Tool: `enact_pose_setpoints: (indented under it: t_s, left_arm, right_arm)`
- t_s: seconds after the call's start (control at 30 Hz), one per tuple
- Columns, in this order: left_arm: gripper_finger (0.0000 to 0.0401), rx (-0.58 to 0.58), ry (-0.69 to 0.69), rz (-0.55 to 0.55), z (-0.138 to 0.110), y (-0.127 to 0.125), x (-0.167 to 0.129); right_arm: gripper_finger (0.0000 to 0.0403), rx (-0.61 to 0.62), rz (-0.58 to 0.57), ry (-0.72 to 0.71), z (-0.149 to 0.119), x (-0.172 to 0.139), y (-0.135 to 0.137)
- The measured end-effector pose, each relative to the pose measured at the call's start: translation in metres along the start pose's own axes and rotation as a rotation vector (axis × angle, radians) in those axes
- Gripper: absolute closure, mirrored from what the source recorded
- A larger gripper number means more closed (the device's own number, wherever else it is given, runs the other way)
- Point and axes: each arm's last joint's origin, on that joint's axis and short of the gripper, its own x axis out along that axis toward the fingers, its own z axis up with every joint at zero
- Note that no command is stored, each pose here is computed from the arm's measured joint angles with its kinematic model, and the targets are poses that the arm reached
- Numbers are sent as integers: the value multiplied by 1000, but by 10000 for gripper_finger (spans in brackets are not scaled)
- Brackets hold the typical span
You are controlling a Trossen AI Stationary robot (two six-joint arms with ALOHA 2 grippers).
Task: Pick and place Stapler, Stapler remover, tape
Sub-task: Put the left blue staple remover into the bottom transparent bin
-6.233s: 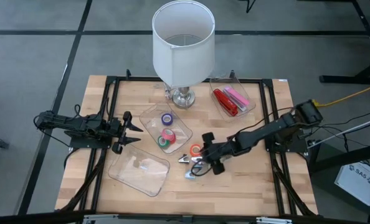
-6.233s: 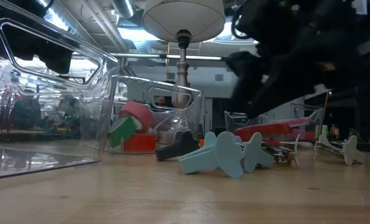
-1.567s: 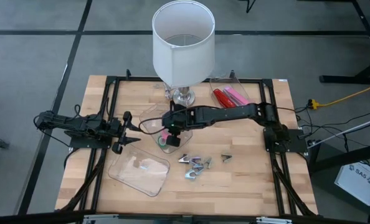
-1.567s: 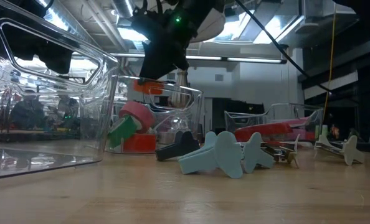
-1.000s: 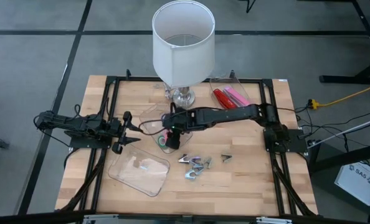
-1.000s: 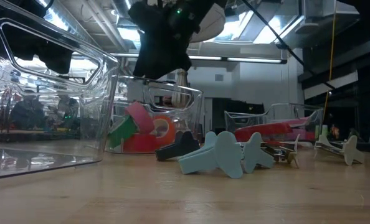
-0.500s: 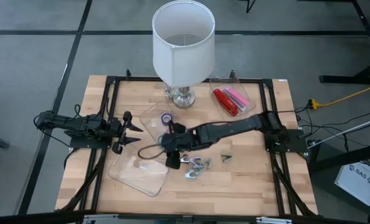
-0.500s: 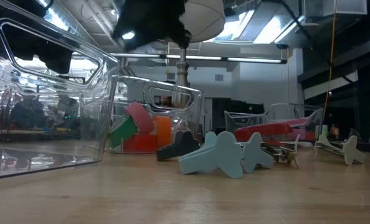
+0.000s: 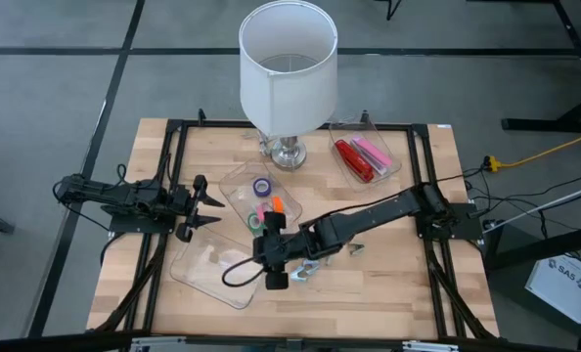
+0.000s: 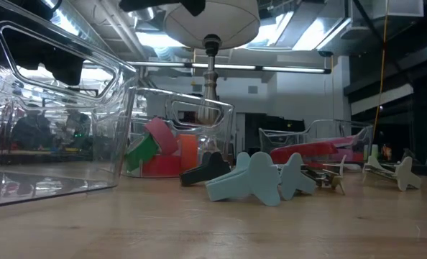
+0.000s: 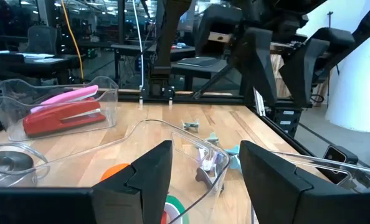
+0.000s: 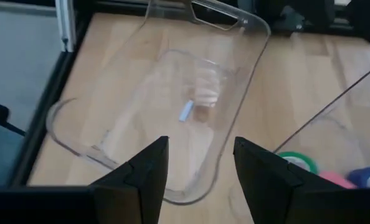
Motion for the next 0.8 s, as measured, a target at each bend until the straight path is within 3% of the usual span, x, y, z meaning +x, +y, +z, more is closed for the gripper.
enact_pose_setpoints:
  t_s: [0.27,0.5,0.8]
  left_arm:
    - [216,0,0,0,0,0,0]
    - [216,0,0,0,0,0,0]
    - [216,0,0,1,0,0,0]
  right_arm:
    - [219,-20,60,25,-9,-9,35]
    - [219,-110,77,174,-32,-21,64]
    - [219,-69,72,239,-42,-27,75]
